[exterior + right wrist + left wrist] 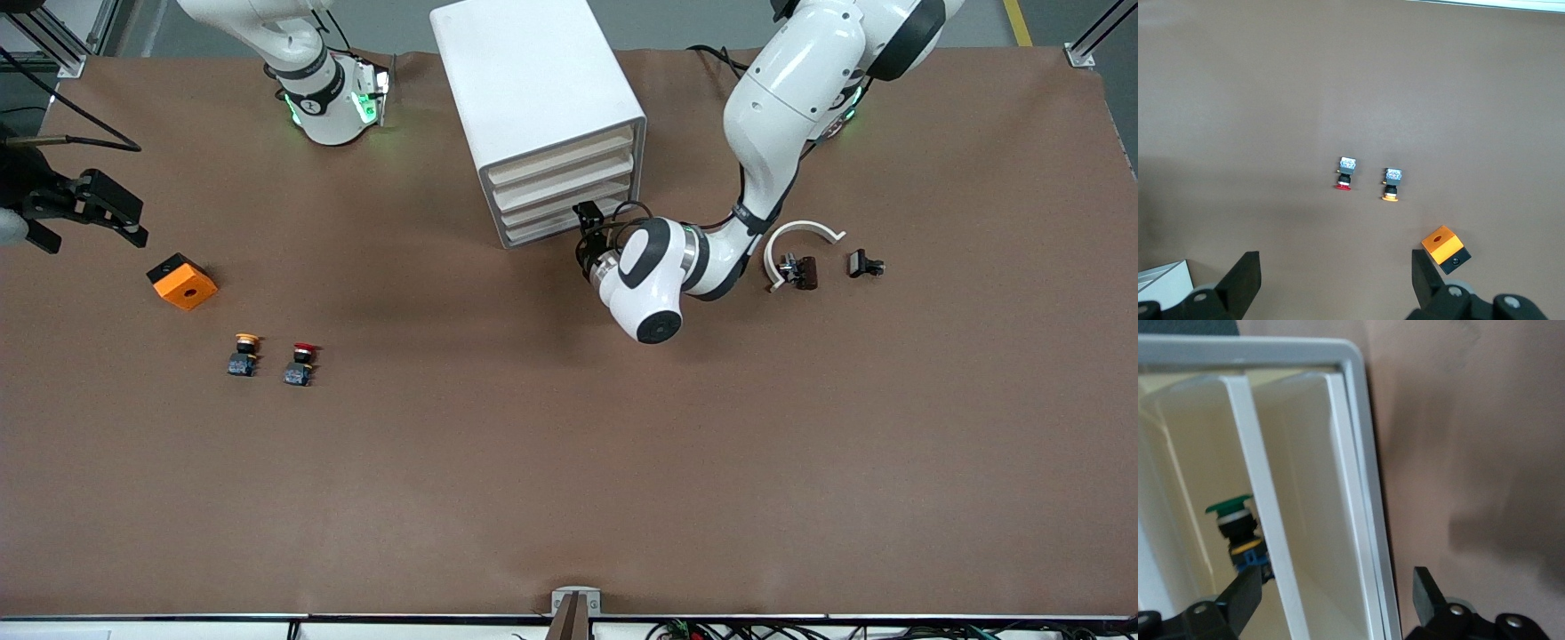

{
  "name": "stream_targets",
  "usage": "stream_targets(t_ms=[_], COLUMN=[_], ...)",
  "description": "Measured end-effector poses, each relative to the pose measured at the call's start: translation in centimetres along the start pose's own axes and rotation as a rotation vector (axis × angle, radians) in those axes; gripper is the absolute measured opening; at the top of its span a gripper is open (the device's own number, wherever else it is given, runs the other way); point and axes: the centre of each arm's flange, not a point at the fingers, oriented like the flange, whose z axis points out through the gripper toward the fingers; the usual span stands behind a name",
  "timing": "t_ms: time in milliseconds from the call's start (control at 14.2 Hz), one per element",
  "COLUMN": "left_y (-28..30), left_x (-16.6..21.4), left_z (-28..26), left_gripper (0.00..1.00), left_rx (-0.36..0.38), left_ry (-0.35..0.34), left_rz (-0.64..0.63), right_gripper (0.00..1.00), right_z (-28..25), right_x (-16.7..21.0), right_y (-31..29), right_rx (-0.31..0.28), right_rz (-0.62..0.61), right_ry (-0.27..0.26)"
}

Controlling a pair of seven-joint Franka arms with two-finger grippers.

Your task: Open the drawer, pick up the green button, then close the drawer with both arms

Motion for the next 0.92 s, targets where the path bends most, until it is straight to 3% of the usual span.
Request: stream_targets(t_ms=[283, 424, 495, 707, 919], left_y=[0.4, 0.6, 0.5, 0.0, -0.3], left_x=[0.2, 0.4, 0.5, 0.6, 0.6], left_z=[0.5, 1.2, 1.5, 1.8, 2.0], left_gripper=[1.0, 0.95, 0.88, 0.85, 0.56], left_rx=[0.027, 0.08, 0.103, 0.144, 0.161], left_ry=[-0.013, -0.03, -0.028, -0.006, 0.005], left_rz=[-0.047, -0.072, -0.082, -0.118, -0.132], right_gripper=[1.0, 1.0, 1.0, 1.0, 1.0], right_z=[0.0, 0.1, 0.2, 0.8, 0.8], right_x=[0.1, 0.1, 0.2, 0.4, 0.5], right_y=[-1.2, -1.4, -1.4, -1.7, -4.0], right_rx=[0.002, 0.002, 0.002, 0.001, 0.003], right_rz=[-0.018, -0.018, -0.015, 0.013, 0.073], right_ry=[-0.001, -0.002, -0.005, -0.015, -0.016])
